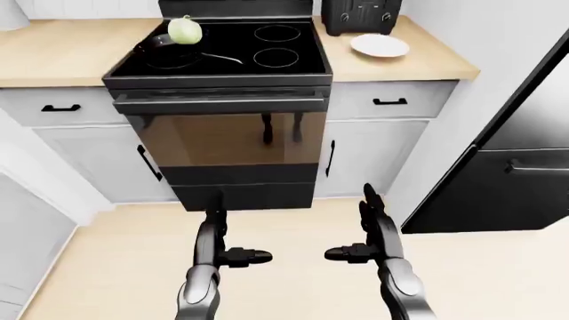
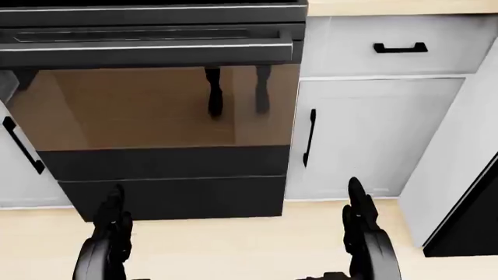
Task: Pick the squash from the pan and place it on the plate.
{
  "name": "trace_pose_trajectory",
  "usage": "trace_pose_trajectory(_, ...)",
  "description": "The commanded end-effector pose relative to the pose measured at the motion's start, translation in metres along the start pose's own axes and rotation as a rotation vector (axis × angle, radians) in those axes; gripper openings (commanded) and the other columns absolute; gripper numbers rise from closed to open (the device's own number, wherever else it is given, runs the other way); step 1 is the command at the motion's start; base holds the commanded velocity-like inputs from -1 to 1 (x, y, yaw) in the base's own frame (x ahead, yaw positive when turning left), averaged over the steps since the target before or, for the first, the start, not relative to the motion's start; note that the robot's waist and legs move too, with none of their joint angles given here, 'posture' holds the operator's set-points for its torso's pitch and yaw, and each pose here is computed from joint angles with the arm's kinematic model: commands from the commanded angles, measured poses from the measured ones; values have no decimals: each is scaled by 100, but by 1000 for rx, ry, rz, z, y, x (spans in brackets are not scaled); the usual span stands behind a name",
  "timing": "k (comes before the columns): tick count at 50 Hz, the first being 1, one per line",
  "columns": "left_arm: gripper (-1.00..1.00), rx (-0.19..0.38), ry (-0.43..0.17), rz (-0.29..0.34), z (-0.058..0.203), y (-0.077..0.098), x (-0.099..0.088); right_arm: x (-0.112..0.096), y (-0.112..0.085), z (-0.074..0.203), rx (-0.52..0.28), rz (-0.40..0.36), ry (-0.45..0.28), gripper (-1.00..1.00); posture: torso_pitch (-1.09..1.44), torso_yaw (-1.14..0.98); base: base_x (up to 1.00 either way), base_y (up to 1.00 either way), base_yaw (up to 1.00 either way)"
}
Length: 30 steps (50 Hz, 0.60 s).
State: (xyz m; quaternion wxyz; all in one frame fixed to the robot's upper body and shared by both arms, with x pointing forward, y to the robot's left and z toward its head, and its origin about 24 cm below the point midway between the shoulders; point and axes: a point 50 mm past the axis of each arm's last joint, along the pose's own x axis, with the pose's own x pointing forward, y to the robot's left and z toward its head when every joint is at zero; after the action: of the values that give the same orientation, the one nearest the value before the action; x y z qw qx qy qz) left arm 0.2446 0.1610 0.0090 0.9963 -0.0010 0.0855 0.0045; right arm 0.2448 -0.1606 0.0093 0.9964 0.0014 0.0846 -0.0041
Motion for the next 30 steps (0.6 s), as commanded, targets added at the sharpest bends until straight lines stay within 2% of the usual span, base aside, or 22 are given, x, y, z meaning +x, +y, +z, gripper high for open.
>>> trace_pose_trajectory(1,100,-3,-178,-5,35,-2,2,3,0,31,-16,11,-171,100,0,0,0,0,0)
trace_pose_trajectory(17,100,-9,-186,5,38,-2,2,5,-2,31,-11,9,-174,100,0,0,0,0,0)
trace_pose_trajectory(20,100,-9,-187,13,38,0,6,6,-2,35,-11,4,-177,100,0,0,0,0,0)
trace_pose_trajectory(30,100,-29,-212,47,62,7,22,22,0,64,4,-32,-201,100,0,0,0,0,0)
